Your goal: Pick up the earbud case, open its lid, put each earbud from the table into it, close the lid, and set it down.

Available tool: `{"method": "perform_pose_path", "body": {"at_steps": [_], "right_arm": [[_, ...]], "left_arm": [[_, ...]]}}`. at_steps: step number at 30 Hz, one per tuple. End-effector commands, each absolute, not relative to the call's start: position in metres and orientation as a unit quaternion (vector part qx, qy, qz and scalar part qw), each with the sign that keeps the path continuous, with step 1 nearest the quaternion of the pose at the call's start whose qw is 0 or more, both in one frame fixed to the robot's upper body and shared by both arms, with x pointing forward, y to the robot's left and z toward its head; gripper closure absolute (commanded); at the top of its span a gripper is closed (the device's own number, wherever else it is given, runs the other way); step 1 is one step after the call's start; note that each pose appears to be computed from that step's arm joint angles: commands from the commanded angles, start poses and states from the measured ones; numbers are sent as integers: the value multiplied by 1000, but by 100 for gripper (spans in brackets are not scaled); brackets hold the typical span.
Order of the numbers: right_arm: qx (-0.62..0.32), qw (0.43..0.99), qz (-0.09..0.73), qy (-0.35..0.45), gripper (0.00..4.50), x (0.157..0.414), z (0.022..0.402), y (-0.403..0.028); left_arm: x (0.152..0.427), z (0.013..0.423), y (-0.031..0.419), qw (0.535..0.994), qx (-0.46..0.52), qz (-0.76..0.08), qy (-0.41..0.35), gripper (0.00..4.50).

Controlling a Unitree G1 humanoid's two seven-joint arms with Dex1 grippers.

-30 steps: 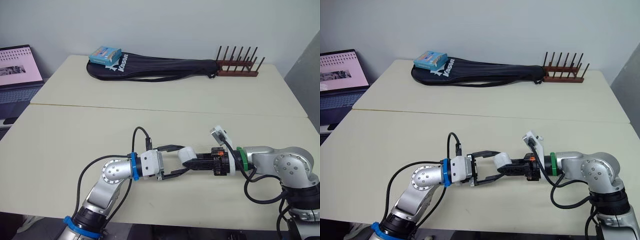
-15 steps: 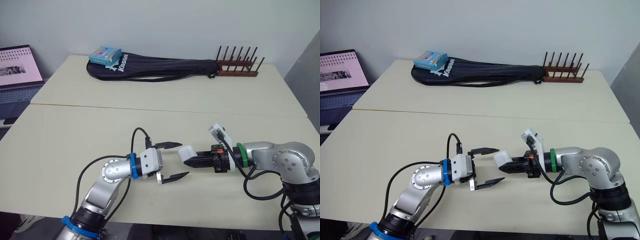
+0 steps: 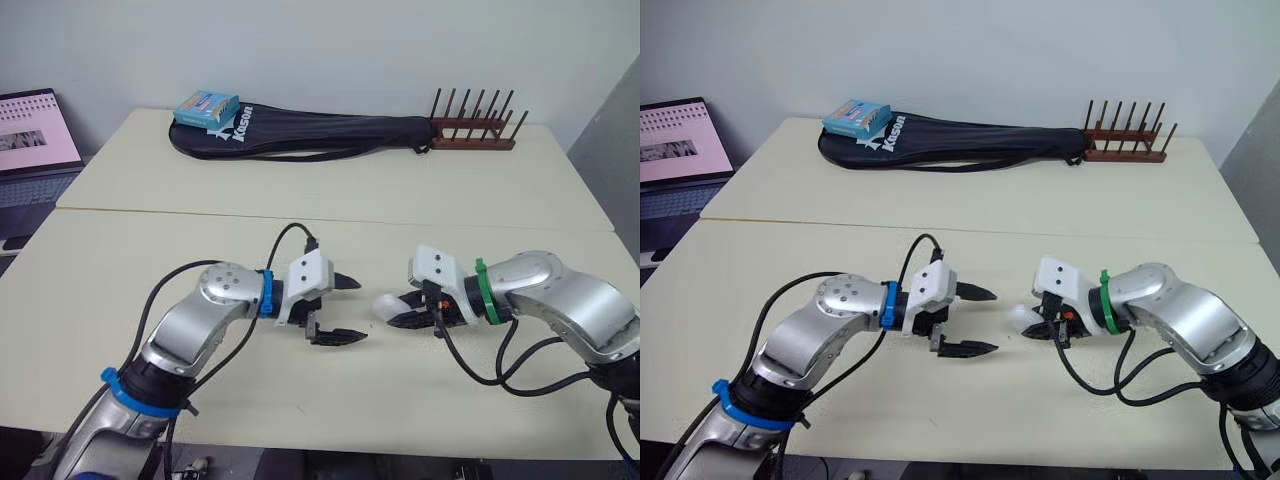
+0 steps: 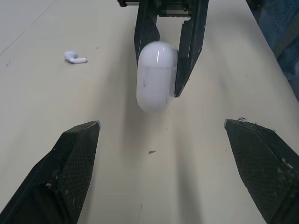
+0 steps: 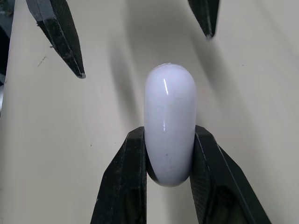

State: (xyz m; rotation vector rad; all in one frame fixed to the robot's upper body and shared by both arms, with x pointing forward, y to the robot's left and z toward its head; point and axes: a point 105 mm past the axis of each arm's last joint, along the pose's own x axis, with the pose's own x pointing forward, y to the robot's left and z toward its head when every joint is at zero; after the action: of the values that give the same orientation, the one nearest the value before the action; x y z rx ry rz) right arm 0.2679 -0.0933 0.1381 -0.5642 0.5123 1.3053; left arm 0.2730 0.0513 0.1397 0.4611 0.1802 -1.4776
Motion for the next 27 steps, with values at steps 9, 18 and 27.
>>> {"method": "perform_pose_path", "body": {"at_steps": [9,18,27], "right_arm": [[-281,713,608,207,370,267,147,-86],[-281,714,608,203,370,268,148,-84],[-283,707,615,205,370,266,148,-83]], "left_arm": [[285,143,38,703,231,-668,79,0],[283,141,31,704,214,-672,85,217],[276,135,27,697,202,-681,94,373]]}}
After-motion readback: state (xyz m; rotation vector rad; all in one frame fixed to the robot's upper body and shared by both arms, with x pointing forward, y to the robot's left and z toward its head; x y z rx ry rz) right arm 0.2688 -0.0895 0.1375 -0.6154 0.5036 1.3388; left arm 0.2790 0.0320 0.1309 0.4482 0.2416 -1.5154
